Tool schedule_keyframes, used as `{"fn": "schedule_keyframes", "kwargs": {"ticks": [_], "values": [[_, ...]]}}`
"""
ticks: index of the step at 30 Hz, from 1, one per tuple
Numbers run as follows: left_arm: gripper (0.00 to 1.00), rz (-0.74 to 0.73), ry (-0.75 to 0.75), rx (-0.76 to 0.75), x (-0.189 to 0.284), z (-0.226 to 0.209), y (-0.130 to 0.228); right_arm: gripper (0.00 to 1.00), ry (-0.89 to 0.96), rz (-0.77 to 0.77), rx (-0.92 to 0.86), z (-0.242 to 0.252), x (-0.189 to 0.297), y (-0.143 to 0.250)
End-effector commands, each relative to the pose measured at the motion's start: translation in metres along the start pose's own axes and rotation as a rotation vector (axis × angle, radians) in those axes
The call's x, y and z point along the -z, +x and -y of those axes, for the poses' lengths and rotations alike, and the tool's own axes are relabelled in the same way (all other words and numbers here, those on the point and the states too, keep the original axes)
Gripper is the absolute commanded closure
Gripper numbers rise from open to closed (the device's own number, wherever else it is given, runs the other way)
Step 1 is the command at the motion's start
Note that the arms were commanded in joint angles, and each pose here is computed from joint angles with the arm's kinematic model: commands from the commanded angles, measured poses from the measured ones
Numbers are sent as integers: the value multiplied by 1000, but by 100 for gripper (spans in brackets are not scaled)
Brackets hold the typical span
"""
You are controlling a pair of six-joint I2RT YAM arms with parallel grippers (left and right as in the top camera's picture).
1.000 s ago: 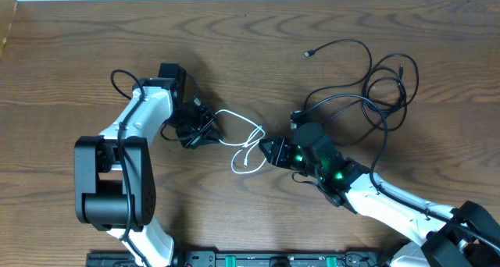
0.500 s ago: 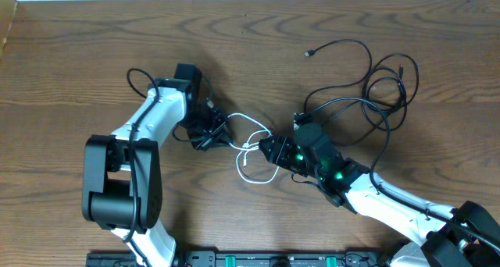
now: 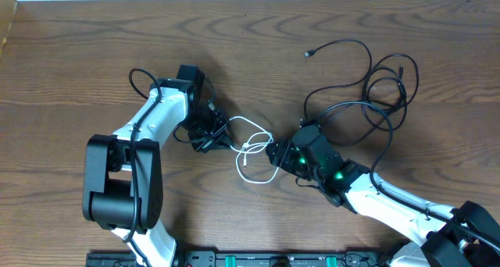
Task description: Untangle cables
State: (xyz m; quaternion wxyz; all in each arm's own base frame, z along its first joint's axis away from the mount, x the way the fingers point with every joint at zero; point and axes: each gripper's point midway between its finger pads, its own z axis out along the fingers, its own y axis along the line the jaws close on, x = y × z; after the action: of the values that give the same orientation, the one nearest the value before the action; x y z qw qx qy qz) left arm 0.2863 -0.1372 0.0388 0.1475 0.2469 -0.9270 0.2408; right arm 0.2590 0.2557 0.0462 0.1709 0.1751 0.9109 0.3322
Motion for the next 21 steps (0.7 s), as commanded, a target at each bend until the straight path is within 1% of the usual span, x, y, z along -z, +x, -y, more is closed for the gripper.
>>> {"fn": "schedule_keyframes", "kwargs": {"ticks": [1, 3, 5, 7, 9, 10, 17, 21], "values": [[92, -23, -25, 21, -3, -7, 4, 30, 20, -6, -4, 4, -1, 2], [92, -41, -38, 35, -2, -11, 9, 28, 20, -26, -13, 6, 0, 3], [92, -61, -53, 50, -2, -14, 14, 22, 9, -69, -32, 6, 1, 7], [92, -77, -65, 63, -1, -17, 18, 14, 11, -112, -65, 9, 2, 13], [92, -92, -76, 76, -1, -20, 23, 2, 33, -139, -97, 15, 3, 17], [92, -101, -83, 82, -1, -21, 25, 1, 64, -146, -125, 22, 3, 20], [92, -114, -95, 84, -1, -22, 30, 1, 123, -136, -145, 36, 1, 21], [92, -129, -118, 49, -8, -18, 39, 1, 132, -132, -145, 41, -9, 20]]}}
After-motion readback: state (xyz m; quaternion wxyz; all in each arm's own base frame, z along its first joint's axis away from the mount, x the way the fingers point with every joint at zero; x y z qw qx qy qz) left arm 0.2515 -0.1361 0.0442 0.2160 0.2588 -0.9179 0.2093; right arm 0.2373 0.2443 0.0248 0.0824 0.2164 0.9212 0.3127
